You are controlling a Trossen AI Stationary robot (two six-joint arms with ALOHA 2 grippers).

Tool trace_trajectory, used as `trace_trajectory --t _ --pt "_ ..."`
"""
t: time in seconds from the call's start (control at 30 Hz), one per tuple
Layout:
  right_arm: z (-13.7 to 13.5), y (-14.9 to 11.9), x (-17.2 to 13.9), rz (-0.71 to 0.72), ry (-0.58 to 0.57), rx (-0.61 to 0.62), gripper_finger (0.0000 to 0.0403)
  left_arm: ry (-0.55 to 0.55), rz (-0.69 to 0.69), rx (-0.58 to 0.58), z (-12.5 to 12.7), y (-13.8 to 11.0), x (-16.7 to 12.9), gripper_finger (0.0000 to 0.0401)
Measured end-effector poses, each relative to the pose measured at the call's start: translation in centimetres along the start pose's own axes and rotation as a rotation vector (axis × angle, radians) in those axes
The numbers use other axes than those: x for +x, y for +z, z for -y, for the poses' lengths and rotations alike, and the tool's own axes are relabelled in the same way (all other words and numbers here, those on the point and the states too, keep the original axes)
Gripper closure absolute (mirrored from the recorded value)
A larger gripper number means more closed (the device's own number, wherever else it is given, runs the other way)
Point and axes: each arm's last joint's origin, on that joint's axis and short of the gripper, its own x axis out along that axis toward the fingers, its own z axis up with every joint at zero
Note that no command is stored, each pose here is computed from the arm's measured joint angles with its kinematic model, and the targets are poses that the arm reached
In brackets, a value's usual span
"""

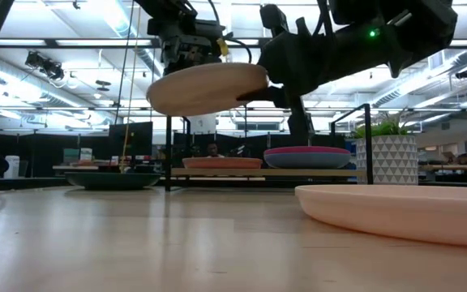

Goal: Place and stack plates onto a shelf
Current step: Stack the gray plate on top of the brown plate on the shelf

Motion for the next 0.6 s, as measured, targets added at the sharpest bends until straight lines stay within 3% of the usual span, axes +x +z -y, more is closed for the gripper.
trace_trajectory --t 0.17,0.33,0.5,0.6 --pt "-0.4 -0.1 0.0 -0.028 0.022 -0.011 0.0340 -0.007 0.017 0.040 0.0 0.2 0.0 0.0376" --pt "-0.3 -0.1 -0.1 -0.082 0.023 0.002 0.0337 -0.006 0.065 0.102 0.3 0.7 -0.7 0.0343" --pt "-0.1 0.3 -0.8 -0.146 0.012 0.006 0.0341 0.001 0.166 0.172 1.3 2.1 -3.3 0.0299" --pt "0.0 0.8 -1.3 -0.179 0.012 -0.008 0.0343 0.063 0.235 0.227 2.2 2.9 -5.2 0.0273"
